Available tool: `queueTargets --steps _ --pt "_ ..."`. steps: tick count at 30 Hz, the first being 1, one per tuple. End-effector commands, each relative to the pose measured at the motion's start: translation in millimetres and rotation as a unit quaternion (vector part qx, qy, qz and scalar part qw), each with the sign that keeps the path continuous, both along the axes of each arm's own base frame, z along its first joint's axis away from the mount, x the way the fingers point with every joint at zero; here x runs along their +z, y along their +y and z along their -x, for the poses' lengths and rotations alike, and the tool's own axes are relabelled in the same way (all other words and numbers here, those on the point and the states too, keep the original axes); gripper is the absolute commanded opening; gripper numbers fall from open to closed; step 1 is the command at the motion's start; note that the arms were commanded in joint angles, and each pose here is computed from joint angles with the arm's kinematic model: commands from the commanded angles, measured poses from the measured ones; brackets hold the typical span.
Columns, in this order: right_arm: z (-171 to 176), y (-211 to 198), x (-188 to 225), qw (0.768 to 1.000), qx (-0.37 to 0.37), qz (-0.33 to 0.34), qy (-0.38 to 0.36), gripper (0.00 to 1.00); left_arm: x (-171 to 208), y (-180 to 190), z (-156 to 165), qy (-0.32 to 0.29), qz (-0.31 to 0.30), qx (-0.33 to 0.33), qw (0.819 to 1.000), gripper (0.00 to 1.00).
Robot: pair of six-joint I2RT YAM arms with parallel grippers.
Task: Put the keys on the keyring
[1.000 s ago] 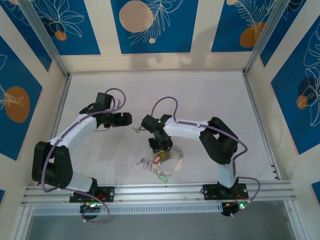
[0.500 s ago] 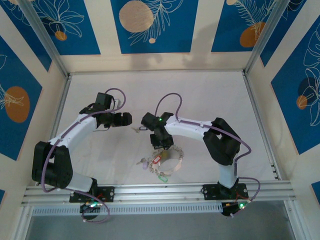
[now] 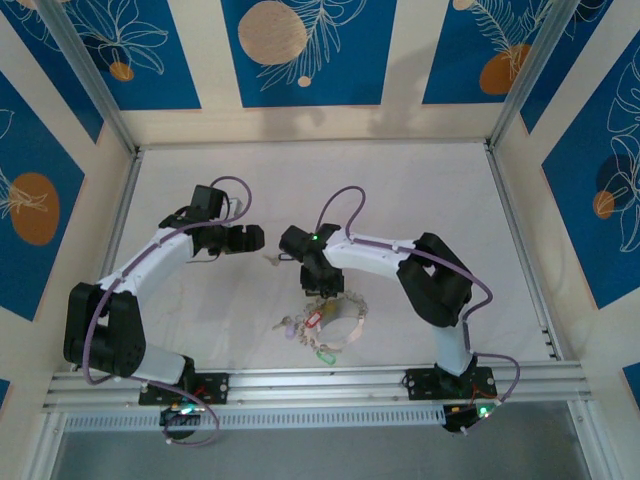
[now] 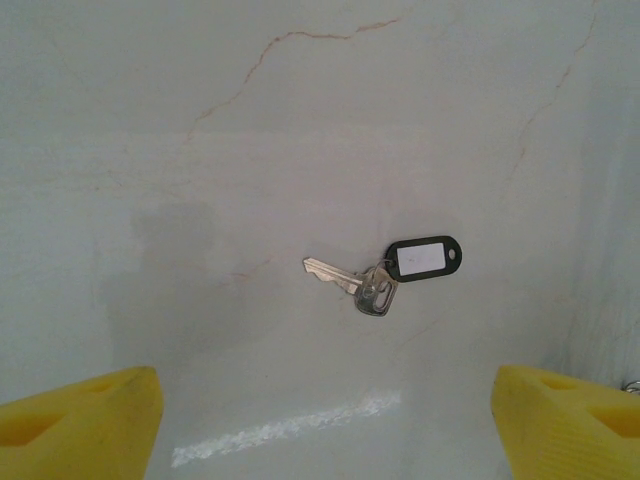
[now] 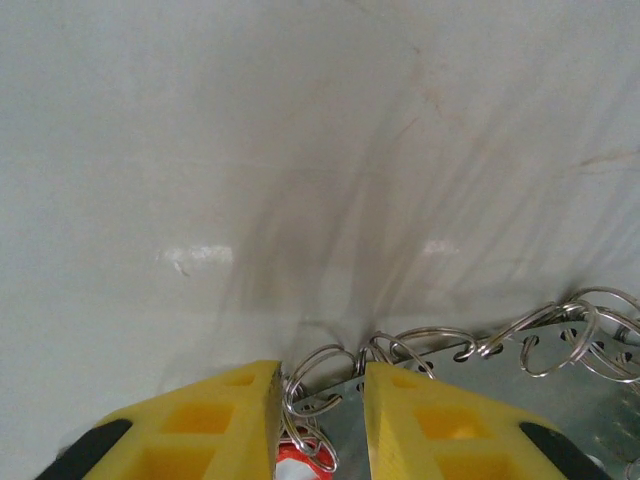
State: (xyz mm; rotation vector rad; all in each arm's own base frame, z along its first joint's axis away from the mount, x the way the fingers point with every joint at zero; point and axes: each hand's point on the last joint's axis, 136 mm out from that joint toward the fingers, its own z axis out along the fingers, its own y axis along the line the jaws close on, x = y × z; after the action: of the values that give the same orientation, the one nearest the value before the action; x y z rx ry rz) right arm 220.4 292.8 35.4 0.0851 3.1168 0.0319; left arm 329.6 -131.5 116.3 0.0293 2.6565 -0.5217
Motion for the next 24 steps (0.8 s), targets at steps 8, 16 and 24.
queueTargets --steps 8,16,24 --pt "-3.8 -0.1 0.3 0.997 -0.061 0.044 -0.017 0.23 1.3 -3.2 1.9 -0.001 0.011 -0.012 1.000 0.85" --pt "7.2 -6.2 -8.6 0.995 -0.069 0.078 -0.012 0.23 -0.6 -5.0 2.2 0.005 0.016 -0.014 1.000 0.85" --pt "13.9 -8.5 -10.1 0.994 -0.063 0.088 -0.007 0.24 -0.6 -5.1 2.2 0.005 0.015 -0.015 1.000 0.85"
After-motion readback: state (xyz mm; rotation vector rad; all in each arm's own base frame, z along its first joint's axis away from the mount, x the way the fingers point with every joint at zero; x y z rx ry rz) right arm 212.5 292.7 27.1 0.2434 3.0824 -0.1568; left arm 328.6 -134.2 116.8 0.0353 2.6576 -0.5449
